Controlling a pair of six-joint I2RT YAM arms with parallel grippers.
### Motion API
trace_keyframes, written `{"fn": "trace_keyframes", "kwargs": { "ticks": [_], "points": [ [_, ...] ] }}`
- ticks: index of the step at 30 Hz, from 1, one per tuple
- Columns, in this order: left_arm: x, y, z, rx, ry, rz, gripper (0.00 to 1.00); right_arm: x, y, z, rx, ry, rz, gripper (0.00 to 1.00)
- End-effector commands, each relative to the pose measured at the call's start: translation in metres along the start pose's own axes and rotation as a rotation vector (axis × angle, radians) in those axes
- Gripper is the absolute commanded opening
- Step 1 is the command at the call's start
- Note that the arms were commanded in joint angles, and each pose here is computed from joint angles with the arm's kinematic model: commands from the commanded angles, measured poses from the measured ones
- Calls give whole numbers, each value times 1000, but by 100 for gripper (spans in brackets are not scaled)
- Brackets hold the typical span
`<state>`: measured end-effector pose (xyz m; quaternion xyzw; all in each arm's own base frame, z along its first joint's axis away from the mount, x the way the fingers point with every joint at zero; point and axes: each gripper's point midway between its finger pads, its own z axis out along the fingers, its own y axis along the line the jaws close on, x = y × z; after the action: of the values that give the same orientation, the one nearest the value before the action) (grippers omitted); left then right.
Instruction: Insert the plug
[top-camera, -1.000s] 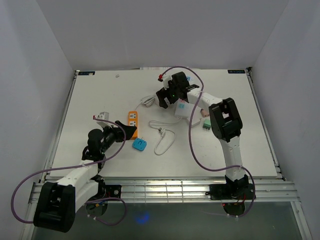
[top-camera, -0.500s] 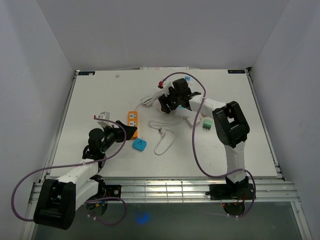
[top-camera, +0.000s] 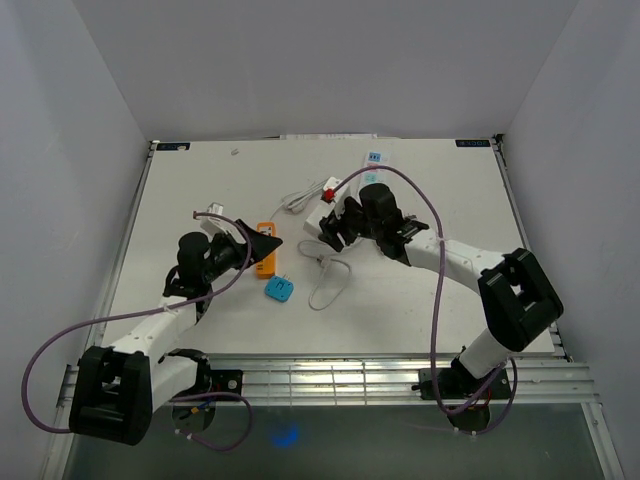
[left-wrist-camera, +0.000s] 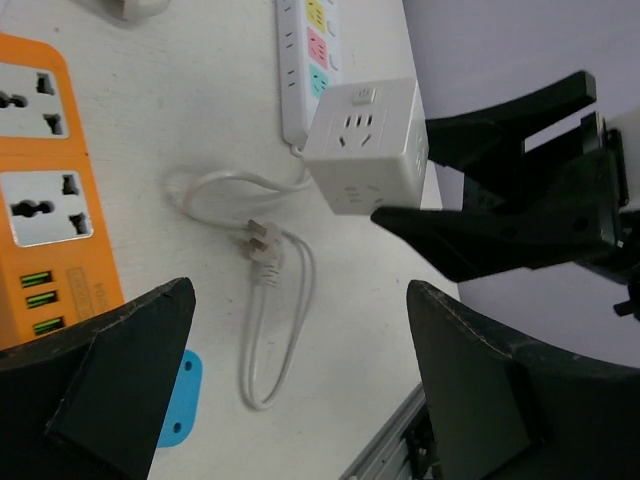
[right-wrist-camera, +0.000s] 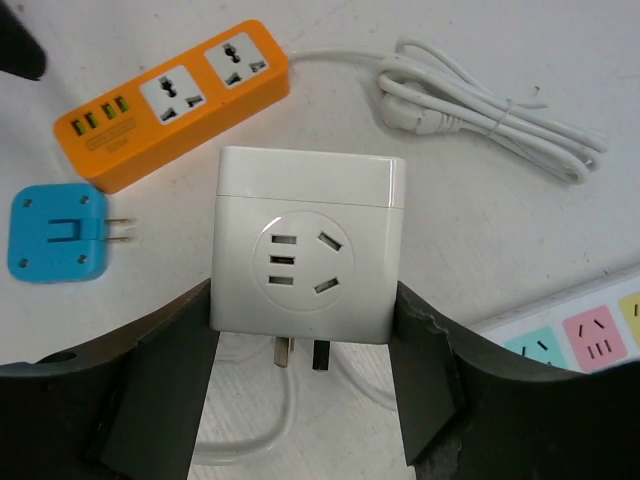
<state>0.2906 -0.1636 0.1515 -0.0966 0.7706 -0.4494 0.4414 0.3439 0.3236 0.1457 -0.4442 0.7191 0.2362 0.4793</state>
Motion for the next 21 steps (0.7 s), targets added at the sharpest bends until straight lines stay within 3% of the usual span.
{"fn": "trace_keyframes", "kwargs": {
  "ticks": [1,10,21],
  "points": [
    [4,-23,2,31,122,-101,98,-42,10,-20,16,-159,-63,38],
    [-8,-49,10,38,260,-120,98,-55,41,-43,-60,-244,-93,39],
    [-10,-59,27,49,304,-100,98,-58,72,-50,-143,-290,-131,39]
  ]
}}
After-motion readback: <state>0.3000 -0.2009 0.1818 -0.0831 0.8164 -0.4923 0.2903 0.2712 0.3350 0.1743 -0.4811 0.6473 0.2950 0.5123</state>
